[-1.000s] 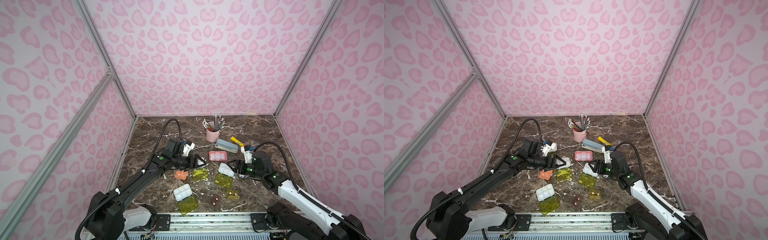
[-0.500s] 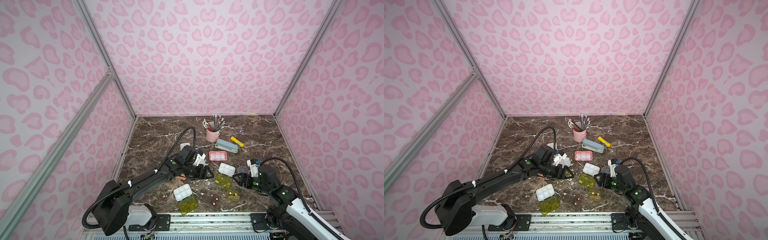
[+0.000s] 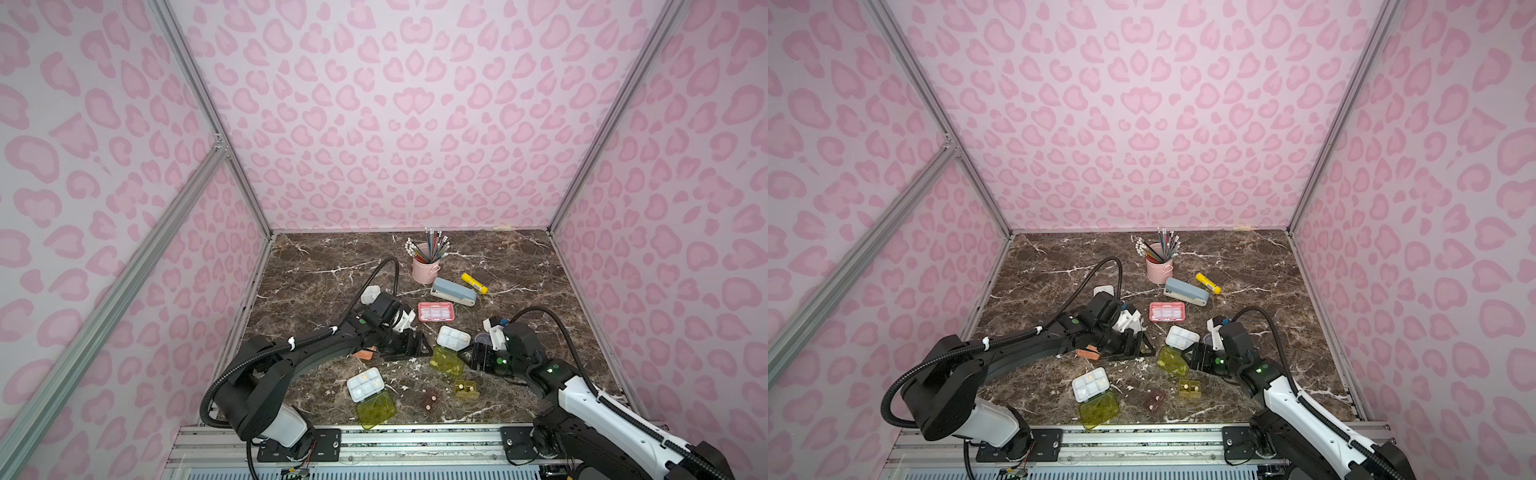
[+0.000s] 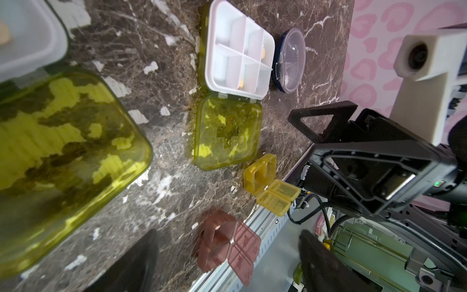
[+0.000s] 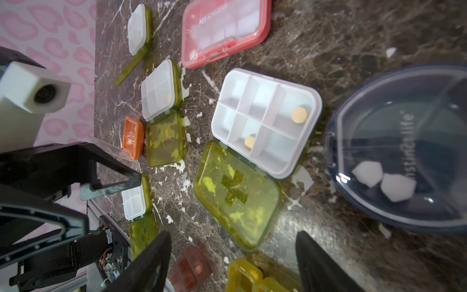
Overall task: Close pillboxes
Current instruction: Close the lid on the pillbox.
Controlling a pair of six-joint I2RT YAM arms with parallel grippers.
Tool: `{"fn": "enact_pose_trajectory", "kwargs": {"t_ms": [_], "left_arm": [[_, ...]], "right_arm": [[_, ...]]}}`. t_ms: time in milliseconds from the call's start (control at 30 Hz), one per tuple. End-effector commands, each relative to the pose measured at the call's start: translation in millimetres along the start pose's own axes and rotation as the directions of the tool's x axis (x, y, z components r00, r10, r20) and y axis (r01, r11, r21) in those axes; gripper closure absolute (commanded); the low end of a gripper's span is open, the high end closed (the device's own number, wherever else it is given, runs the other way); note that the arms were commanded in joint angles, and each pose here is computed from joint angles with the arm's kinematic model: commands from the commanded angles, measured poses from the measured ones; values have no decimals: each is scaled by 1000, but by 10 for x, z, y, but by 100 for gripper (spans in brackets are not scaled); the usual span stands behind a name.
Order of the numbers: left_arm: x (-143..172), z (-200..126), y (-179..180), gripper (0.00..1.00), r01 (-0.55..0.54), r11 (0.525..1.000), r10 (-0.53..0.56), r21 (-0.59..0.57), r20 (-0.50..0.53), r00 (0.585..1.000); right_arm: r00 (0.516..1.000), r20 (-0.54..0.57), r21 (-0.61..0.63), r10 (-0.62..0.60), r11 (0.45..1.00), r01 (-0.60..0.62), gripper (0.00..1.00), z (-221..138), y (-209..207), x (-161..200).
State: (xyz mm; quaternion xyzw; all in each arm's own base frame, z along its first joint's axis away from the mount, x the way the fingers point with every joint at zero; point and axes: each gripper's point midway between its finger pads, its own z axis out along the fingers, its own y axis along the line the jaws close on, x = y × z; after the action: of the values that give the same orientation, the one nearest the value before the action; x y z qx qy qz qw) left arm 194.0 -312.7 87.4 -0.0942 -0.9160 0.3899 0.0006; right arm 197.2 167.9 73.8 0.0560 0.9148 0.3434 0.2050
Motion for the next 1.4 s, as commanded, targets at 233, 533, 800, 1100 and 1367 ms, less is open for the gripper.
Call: {"fn": "enact_pose_trajectory", "kwargs": {"t_ms": [233,533,800,1100,1367], "left_arm": [[-180,239,-116,2,-22,999,24,49,-38,999],[-216,312,-99,2,-26,999,29,43,-59,998],[-195,378,-54,2,-26,999,29,39,-85,996],[-183,427,-1,2,-18,999,21,33,-99,995],[-198,480,-30,1,-14,999,19,48,-107,994]], "right_arm": [[999,-25,-59,26,998,-28,21,39,12,-44],[993,-110,-49,49,997,-54,21,134,-68,114],[977,-212,-22,36,999,-42,21,194,-112,239],[972,-231,-26,45,998,-53,21,206,-124,289],[968,-245,-54,54,996,-69,21,243,-111,331]]}}
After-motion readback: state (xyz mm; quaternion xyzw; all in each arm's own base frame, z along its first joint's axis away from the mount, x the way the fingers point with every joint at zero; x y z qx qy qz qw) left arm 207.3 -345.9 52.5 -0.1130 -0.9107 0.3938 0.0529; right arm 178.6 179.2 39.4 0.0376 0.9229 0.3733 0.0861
